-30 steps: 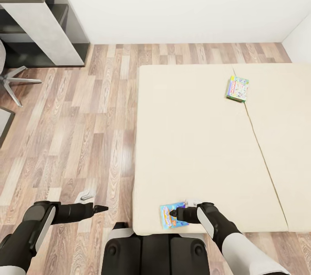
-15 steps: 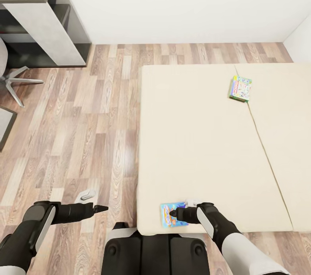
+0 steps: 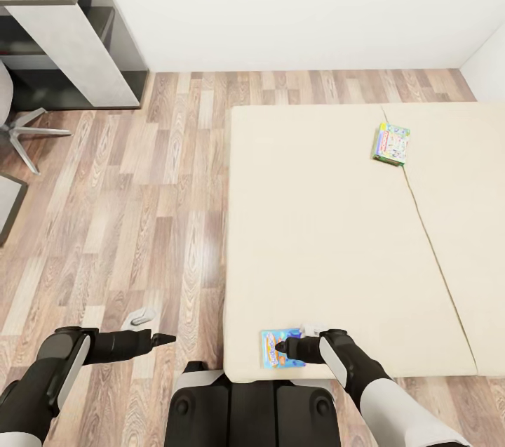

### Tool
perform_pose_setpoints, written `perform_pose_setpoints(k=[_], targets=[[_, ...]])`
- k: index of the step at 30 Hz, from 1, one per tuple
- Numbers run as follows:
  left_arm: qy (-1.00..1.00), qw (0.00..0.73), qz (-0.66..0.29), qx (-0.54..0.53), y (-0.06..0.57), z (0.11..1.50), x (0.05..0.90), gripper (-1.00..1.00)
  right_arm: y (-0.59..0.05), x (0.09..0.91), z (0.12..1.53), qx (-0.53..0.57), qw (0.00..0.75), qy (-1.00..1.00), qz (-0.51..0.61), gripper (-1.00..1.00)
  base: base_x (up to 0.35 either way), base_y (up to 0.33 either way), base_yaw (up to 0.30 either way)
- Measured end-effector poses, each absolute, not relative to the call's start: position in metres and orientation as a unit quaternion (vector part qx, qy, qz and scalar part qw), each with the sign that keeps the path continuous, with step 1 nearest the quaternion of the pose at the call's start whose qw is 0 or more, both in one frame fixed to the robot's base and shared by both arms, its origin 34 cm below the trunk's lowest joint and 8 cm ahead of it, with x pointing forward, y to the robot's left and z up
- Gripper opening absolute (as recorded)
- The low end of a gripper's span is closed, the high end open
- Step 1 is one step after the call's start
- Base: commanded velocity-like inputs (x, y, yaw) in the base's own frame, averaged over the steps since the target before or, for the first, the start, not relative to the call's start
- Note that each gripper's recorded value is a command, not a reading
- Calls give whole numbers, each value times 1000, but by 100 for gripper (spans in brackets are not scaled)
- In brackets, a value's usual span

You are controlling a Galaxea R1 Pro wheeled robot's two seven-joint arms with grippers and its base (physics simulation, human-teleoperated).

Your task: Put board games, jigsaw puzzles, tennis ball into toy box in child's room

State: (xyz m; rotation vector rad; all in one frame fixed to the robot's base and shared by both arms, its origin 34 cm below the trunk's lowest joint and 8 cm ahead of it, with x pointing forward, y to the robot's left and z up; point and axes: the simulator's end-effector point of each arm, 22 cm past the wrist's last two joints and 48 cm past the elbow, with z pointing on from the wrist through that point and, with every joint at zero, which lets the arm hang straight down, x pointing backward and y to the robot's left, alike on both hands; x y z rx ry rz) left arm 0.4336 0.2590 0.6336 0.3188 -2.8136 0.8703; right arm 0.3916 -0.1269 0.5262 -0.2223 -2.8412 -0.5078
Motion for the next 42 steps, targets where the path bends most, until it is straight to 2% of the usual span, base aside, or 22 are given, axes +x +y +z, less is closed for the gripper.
perform_pose_setpoints(k=[42], targets=[[-946,89,293,107,259,634,434,100,-127,392,526,-76,123,-974,-173,100,0,52,0]])
